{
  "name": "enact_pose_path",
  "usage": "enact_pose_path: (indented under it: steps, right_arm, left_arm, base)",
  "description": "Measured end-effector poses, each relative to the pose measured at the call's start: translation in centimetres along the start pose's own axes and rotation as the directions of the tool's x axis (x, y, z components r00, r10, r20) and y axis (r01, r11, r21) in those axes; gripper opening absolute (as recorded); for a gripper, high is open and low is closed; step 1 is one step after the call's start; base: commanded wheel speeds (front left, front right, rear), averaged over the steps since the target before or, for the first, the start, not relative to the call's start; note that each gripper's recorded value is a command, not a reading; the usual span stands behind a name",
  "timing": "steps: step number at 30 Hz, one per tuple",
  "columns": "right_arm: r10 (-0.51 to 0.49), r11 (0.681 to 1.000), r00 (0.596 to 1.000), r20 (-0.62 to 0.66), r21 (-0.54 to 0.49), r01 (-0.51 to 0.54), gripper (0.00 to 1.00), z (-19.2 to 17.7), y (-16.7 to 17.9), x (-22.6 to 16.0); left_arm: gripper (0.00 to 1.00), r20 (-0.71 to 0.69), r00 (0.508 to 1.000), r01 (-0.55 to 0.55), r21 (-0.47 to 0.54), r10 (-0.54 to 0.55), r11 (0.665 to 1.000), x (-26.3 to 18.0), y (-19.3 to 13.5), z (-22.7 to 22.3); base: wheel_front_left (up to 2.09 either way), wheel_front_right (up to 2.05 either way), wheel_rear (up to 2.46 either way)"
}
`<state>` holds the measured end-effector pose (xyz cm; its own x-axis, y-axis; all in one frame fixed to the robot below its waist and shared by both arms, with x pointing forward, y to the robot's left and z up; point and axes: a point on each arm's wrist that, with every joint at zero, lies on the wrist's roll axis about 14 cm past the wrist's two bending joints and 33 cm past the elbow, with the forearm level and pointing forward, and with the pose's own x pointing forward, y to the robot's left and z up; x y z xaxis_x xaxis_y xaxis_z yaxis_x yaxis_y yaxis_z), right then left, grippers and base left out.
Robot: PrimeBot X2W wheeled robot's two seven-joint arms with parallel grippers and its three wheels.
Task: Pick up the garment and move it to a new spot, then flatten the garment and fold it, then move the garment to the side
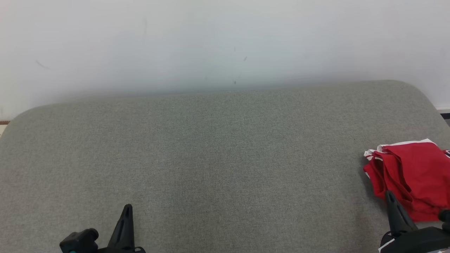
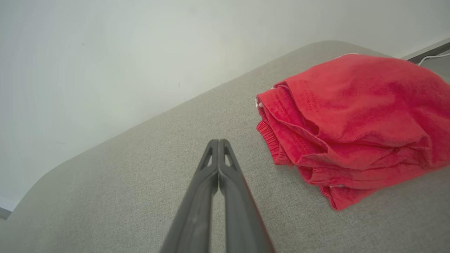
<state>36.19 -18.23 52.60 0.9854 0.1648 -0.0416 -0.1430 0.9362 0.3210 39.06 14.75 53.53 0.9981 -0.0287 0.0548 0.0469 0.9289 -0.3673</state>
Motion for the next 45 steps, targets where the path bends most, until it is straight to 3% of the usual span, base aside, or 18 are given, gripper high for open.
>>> enact_pose_path:
  steps: [9,21,45]
  right_arm:
    - [-0.055,0.986,0.998,-0.010,0.160,0.055,0.00,0.3,-2.4,0.7]
    - [-0.103,0.943,0.995,-0.012,0.316,0.102,0.00,0.7,-4.7,1.3]
    - [-0.173,0.789,0.985,-0.001,0.599,0.140,0.00,1.7,-8.5,2.0]
  left_arm:
    - [0.00,-0.037,0.999,0.014,-0.170,-0.021,0.985,0.9,-0.9,-0.9]
    - [0.00,-0.063,0.997,0.018,-0.338,-0.042,0.941,1.7,-1.7,-1.6]
    - [0.00,-0.091,0.994,-0.001,-0.605,-0.068,0.796,3.2,-3.1,-2.5]
  base:
    - [0.00,0.00,0.00]
    - [0.00,0.00,0.00]
    - [0.00,0.00,0.00]
